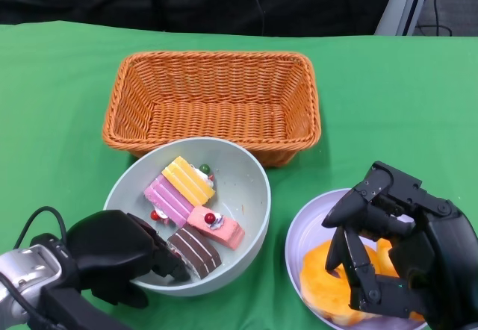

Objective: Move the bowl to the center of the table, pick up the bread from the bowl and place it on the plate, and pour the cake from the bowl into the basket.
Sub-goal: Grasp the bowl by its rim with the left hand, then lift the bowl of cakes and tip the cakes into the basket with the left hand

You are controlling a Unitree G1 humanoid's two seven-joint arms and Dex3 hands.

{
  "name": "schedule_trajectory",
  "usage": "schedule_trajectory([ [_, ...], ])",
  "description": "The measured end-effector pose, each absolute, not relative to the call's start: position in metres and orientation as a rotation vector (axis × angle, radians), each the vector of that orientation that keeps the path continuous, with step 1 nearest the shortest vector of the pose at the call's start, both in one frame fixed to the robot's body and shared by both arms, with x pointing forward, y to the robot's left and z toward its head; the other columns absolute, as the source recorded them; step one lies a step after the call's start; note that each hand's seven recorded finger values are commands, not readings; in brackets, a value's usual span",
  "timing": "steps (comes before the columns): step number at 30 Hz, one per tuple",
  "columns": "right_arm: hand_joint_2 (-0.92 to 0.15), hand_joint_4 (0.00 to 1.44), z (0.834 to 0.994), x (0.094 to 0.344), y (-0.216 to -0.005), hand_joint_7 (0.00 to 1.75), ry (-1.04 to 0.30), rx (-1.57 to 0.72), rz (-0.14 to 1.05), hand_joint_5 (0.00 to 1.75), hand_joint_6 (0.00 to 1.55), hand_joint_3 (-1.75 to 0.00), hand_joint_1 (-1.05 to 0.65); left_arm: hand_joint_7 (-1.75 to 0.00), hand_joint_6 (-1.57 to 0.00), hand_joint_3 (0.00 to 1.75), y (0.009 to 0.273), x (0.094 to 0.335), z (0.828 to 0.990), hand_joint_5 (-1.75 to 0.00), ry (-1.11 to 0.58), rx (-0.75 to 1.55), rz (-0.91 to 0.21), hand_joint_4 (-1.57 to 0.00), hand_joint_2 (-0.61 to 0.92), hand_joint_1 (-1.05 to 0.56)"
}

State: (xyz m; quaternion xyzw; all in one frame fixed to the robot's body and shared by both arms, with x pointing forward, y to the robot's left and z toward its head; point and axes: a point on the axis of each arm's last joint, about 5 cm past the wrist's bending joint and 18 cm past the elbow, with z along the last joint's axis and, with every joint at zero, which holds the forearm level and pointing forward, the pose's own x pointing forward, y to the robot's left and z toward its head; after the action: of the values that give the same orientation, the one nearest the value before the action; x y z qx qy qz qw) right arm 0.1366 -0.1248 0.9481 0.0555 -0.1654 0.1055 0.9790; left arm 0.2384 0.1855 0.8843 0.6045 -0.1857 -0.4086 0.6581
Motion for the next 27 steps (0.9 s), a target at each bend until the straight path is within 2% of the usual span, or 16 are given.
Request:
schedule_trajectory([
  [1, -0.41, 0.79, 0.948, 0.136, -0.125, 1.41, -0.332, 0.111, 0.211, 1.63, 0.72, -1.34, -0.07, -0.09, -1.16, 0.09, 0.185, 0.239, 0.885, -0.9, -0.424, 1.365, -0.922, -0.91, 0.92, -0.29],
  [2, -0.4, 0.8, 0.948, 0.136, -0.125, 1.41, -0.332, 0.11, 0.21, 1.63, 0.72, -1.35, -0.07, -0.3, -1.12, 0.09, 0.185, 0.24, 0.885, -1.29, -0.432, 1.361, -0.917, -0.75, 0.92, -0.29],
  [3, -0.4, 0.8, 0.948, 0.136, -0.125, 1.41, -0.331, 0.109, 0.208, 1.63, 0.72, -1.35, -0.07, -0.56, -1.0, 0.09, 0.184, 0.24, 0.885, -1.42, -0.441, 1.357, -0.913, -0.7, 0.92, -0.29],
  [4, -0.4, 0.8, 0.948, 0.136, -0.125, 1.42, -0.331, 0.107, 0.207, 1.63, 0.72, -1.36, -0.07, -0.92, -0.83, 0.11, 0.184, 0.24, 0.886, -1.56, -0.449, 1.353, -0.908, -0.62, 0.92, -0.3],
  [5, -0.4, 0.8, 0.948, 0.136, -0.125, 1.42, -0.331, 0.105, 0.207, 1.63, 0.71, -1.36, -0.07, -1.05, -0.76, 0.11, 0.184, 0.24, 0.886, -1.6, -0.456, 1.351, -0.904, -0.6, 0.92, -0.3],
  [9, -0.4, 0.8, 0.948, 0.136, -0.125, 1.42, -0.33, 0.101, 0.206, 1.64, 0.71, -1.37, -0.07, -1.23, -0.67, 0.13, 0.183, 0.24, 0.885, -1.68, -0.472, 1.338, -0.898, -0.57, 0.92, -0.3],
  [11, -0.4, 0.8, 0.948, 0.136, -0.125, 1.42, -0.329, 0.101, 0.206, 1.64, 0.7, -1.36, -0.07, -1.39, -0.6, 0.13, 0.184, 0.239, 0.884, -1.73, -0.482, 1.325, -0.892, -0.55, 0.92, -0.3],
  [17, -0.4, 0.79, 0.948, 0.136, -0.124, 1.43, -0.331, 0.087, 0.202, 1.64, 0.7, -1.36, -0.09, -1.71, -0.47, 0.13, 0.186, 0.236, 0.874, -1.75, -0.544, 1.262, -0.825, -0.62, 0.92, -0.28],
  [23, -0.42, 0.8, 0.947, 0.136, -0.124, 1.43, -0.339, 0.085, 0.2, 1.63, 0.7, -1.34, -0.08, -1.75, -0.45, 0.17, 0.187, 0.233, 0.867, -1.75, -0.575, 1.206, -0.785, -0.64, 0.92, -0.27],
  [27, -0.42, 0.8, 0.946, 0.136, -0.124, 1.43, -0.342, 0.084, 0.198, 1.62, 0.7, -1.33, -0.08, -1.75, -0.47, 0.16, 0.186, 0.231, 0.867, -1.75, -0.617, 1.167, -0.802, -0.67, 0.92, -0.27],
])
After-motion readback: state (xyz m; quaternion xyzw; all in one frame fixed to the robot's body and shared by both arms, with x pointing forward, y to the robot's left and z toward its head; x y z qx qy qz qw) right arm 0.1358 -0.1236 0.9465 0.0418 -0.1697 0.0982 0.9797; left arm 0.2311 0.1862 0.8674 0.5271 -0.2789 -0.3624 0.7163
